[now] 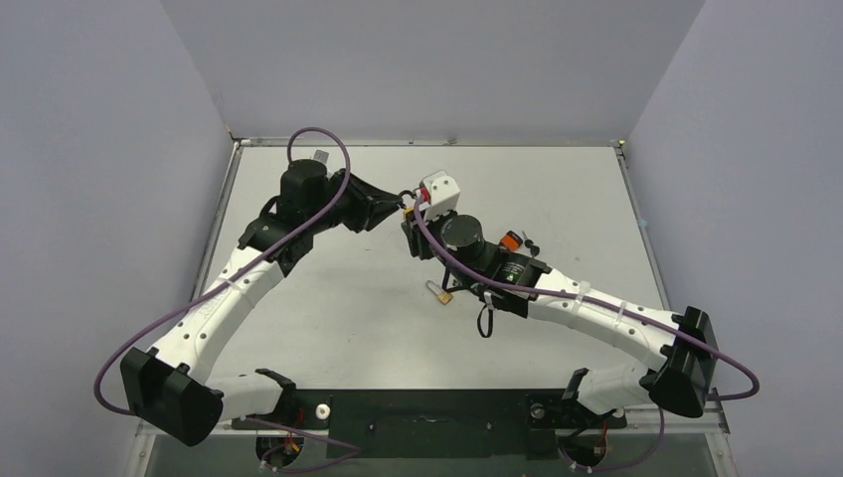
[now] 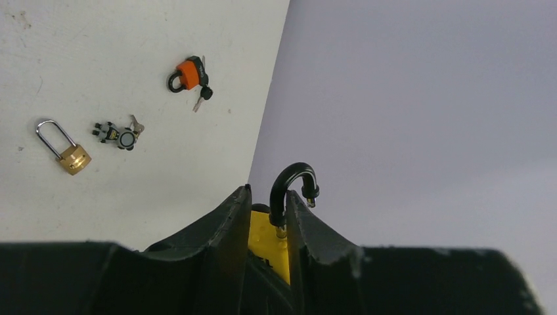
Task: Lock with the key
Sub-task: Pick up the lock from the center of the board.
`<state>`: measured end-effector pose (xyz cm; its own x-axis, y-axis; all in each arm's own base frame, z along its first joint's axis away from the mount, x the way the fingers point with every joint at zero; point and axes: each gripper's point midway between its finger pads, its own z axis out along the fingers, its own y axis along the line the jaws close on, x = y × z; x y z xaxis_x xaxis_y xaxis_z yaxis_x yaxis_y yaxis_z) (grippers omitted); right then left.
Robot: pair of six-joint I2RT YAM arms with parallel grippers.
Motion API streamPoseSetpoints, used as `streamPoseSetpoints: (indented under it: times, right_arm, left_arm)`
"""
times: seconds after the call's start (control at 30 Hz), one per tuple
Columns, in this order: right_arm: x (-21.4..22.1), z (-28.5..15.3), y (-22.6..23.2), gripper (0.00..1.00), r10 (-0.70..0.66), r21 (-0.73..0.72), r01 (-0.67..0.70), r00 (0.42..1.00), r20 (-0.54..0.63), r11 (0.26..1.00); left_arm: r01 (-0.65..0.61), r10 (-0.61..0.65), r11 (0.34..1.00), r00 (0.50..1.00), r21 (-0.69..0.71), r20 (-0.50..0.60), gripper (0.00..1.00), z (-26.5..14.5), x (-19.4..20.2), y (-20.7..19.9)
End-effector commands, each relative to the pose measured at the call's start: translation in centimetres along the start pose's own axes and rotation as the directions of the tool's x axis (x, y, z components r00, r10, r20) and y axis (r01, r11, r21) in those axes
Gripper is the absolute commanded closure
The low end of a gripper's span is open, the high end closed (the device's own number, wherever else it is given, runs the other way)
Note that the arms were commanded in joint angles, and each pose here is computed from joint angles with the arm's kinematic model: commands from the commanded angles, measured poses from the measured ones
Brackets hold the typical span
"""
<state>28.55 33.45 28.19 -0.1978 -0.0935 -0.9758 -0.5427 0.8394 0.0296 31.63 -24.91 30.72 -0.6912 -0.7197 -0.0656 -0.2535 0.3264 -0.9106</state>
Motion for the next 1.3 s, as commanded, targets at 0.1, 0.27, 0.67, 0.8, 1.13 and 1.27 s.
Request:
streamPoseSetpoints:
  times: [0.1,0.27,0.67,0.8,1.13,1.27]
  right_arm:
    - [-3.5,-2.4,-1.3,1.0,0.086,0.01,-0.087,0.994,0.067,0.996]
    - [-3.2,-2.6,-1.1,1.0,0.103,-0.009,-0.103,0.994,0.036,0.995]
    - [-6.0,-5.9,-3.4,1.0,0.272,-0.167,-0.271,0.962,-0.016,0.948]
    - [-7.5,-8.9,-0.8,1.0,0.298,-0.37,-0.301,0.952,-0.067,0.879]
    - [-10.3,-16.8,3.4,1.0,0.375,-0.644,-0.374,0.916,-0.143,0.667]
    - [-11.2,-19.0,3.6,1.0,0.386,-0.683,-0.362,0.914,-0.125,0.634]
  left_arm:
    - [-0.135,0.141,0.98,0.989,0.149,-0.032,0.65,-1.5,1.7,-0.8]
    - [-0.218,0.223,0.963,0.975,0.159,-0.012,0.6,-2.0,2.4,0.9]
    - [-0.671,0.664,0.687,0.736,0.281,0.132,0.5,-5.7,2.6,-2.9]
    - [-0.782,0.771,0.49,0.595,0.385,0.228,0.5,-7.0,3.6,-5.9]
    - [-0.731,0.869,0.038,0.361,0.682,0.338,0.5,-13.1,10.7,-12.5]
    - [-0.636,0.869,-0.059,0.346,0.769,0.353,0.49,-15.2,12.9,-13.8]
